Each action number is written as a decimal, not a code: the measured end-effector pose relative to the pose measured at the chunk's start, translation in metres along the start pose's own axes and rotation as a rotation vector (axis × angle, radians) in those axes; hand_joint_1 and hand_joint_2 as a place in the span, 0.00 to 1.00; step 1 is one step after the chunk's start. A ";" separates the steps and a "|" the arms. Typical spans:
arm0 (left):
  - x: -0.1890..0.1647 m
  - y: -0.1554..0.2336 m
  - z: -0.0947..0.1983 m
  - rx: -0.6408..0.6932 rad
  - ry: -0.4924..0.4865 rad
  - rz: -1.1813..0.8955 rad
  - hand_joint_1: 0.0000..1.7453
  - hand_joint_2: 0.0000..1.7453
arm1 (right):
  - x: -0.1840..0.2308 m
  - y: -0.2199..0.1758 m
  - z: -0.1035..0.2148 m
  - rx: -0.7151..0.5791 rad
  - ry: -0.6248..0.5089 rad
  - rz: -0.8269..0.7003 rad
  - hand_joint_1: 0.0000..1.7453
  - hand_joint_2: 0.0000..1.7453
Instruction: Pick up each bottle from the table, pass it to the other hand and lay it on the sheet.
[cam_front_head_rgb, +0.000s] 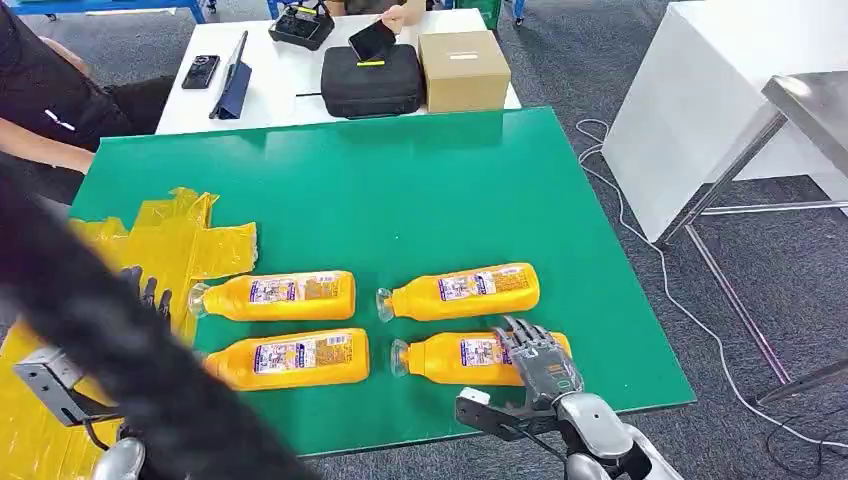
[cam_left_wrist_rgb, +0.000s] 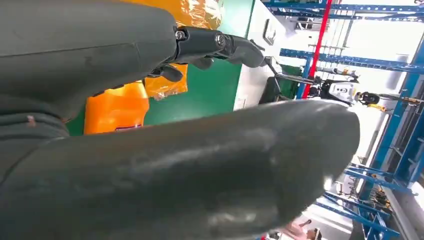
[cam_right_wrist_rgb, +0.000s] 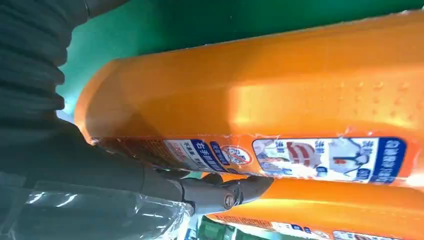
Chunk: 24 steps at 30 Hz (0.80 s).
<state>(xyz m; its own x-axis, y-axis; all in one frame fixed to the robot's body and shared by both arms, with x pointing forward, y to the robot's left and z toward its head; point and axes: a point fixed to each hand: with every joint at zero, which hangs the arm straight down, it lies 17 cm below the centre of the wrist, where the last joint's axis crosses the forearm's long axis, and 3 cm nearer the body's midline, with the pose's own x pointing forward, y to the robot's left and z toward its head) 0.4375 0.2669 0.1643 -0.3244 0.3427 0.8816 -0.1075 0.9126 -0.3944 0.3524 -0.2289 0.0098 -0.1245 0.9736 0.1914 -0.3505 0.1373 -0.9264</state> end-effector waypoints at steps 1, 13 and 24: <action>0.000 0.000 0.000 0.000 -0.001 0.002 0.00 0.00 | -0.001 0.001 0.000 0.003 0.008 0.004 0.00 1.00; -0.001 0.002 -0.002 0.003 0.004 0.005 0.00 0.00 | -0.008 0.001 -0.002 0.005 0.036 0.018 0.00 1.00; -0.007 0.014 0.006 0.026 0.021 0.012 0.00 0.00 | -0.020 0.003 0.001 0.010 0.054 0.044 0.00 1.00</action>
<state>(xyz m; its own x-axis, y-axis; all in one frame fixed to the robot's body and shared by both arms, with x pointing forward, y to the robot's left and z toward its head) 0.4322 0.2759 0.1509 -0.3062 0.3583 0.8820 -0.1283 0.9025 -0.4112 0.3525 -0.2481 0.0032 -0.0897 0.9871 0.1323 -0.3553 0.0924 -0.9302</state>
